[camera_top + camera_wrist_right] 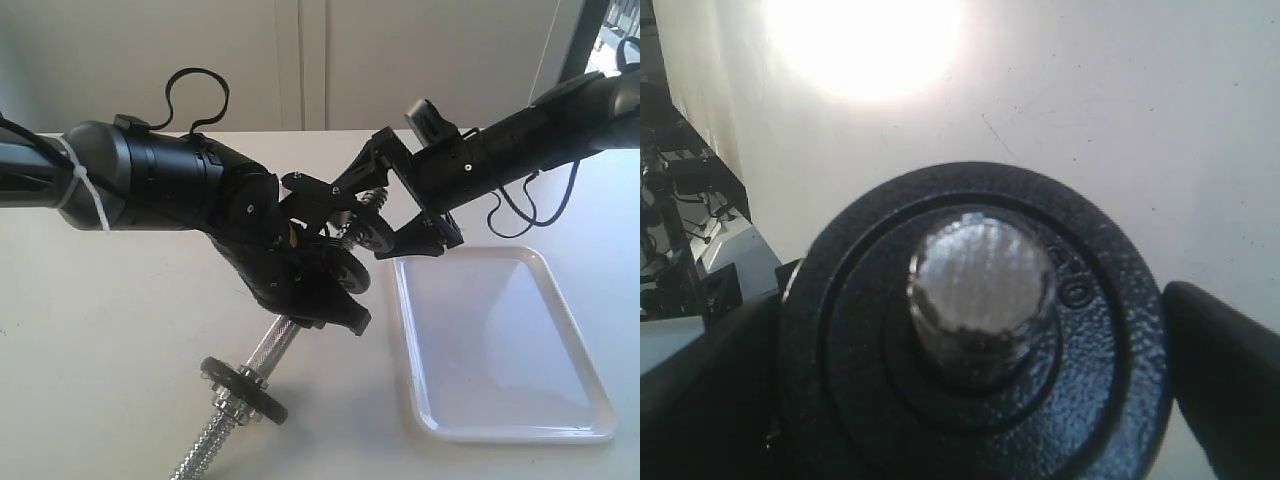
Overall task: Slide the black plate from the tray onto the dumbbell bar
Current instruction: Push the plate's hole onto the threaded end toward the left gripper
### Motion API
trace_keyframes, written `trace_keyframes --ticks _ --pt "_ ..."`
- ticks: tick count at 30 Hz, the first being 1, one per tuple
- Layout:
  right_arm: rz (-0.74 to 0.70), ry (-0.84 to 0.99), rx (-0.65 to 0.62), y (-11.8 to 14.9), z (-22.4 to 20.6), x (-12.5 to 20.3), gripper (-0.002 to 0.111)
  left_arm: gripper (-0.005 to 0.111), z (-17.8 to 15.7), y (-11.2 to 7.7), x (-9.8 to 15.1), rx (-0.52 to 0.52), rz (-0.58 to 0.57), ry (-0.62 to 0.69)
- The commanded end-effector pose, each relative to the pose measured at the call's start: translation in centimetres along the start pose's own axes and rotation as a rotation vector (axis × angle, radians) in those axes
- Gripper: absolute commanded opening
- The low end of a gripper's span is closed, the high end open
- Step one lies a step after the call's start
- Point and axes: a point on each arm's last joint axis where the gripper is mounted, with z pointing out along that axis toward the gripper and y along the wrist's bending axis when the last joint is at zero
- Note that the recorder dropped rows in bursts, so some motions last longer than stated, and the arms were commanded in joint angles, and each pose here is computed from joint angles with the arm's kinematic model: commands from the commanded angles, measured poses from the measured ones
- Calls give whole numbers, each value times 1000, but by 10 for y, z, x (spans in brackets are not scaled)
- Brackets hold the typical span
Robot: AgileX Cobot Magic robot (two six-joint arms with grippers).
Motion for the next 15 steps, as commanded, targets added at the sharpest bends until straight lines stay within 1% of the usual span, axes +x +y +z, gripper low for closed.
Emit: trace_keyframes --ticks 1,6,8,10,11,15 --pt "-8 -8 -70 12 -4 0 0 0 -28 -5 -20 27 3 -163" --pt "-63 -12 -73 12 -4 0 1 0 -28 -5 -20 27 3 -163" --pt "-61 -15 -77 12 -4 -1 5 0 -28 -5 -20 27 3 -163" --pt "-62 -15 -77 12 -4 -1 14 0 -28 -5 -20 27 3 -163" --pt "-62 -15 -77 12 -4 -1 21 0 -28 -5 -20 27 3 -163" --pt "-63 -15 -77 12 -4 -1 56 0 -28 -5 -20 27 5 -163"
